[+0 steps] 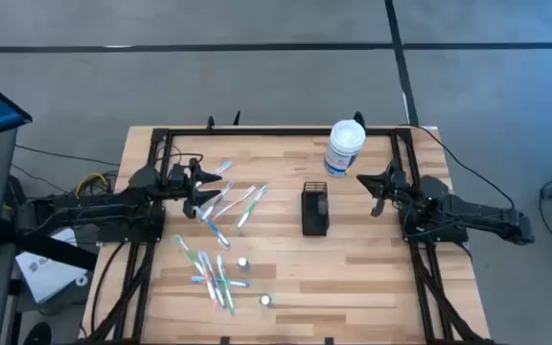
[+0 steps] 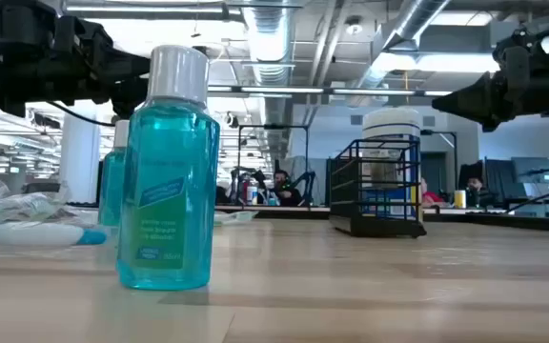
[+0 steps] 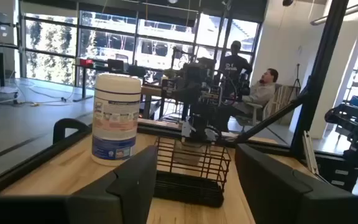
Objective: Pick & Place toothbrushing station
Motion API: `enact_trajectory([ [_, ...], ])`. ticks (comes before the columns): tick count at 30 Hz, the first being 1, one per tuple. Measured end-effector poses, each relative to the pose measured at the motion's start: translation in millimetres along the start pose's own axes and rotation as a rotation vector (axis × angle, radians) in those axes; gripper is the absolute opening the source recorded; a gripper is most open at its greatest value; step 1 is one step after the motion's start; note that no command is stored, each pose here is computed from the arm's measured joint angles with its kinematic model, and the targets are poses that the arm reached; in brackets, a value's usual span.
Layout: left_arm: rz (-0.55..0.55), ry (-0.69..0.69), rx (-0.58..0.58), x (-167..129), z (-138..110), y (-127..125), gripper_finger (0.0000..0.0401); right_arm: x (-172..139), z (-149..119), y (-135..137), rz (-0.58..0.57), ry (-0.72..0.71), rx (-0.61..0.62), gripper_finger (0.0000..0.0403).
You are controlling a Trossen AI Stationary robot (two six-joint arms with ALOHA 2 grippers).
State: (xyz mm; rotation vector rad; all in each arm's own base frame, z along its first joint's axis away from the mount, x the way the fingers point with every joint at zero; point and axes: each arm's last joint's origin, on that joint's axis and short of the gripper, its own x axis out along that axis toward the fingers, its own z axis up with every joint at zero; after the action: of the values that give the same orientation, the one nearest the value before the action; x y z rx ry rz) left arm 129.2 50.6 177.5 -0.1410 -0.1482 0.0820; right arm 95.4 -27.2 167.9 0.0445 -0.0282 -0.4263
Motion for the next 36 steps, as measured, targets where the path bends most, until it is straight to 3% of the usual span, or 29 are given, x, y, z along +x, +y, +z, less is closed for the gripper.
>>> enact_trajectory([
  [26, -0.001, -0.003, 0.0, 0.0, 0.2, -0.1, 0.0213, 0.0, 0.2, 0.0, 0.0, -0.002, 0.027, 0.0],
  [30, -0.001, -0.002, -0.045, 0.0, 0.2, -0.1, 0.0213, 0.0, 0.3, 0.0, 0.0, -0.003, 0.027, 0.0],
  [36, -0.082, 0.016, -0.051, -0.1, -0.3, -2.4, 0.0213, 0.0, 0.2, 0.0, 0.0, -0.002, 0.027, 0.0],
])
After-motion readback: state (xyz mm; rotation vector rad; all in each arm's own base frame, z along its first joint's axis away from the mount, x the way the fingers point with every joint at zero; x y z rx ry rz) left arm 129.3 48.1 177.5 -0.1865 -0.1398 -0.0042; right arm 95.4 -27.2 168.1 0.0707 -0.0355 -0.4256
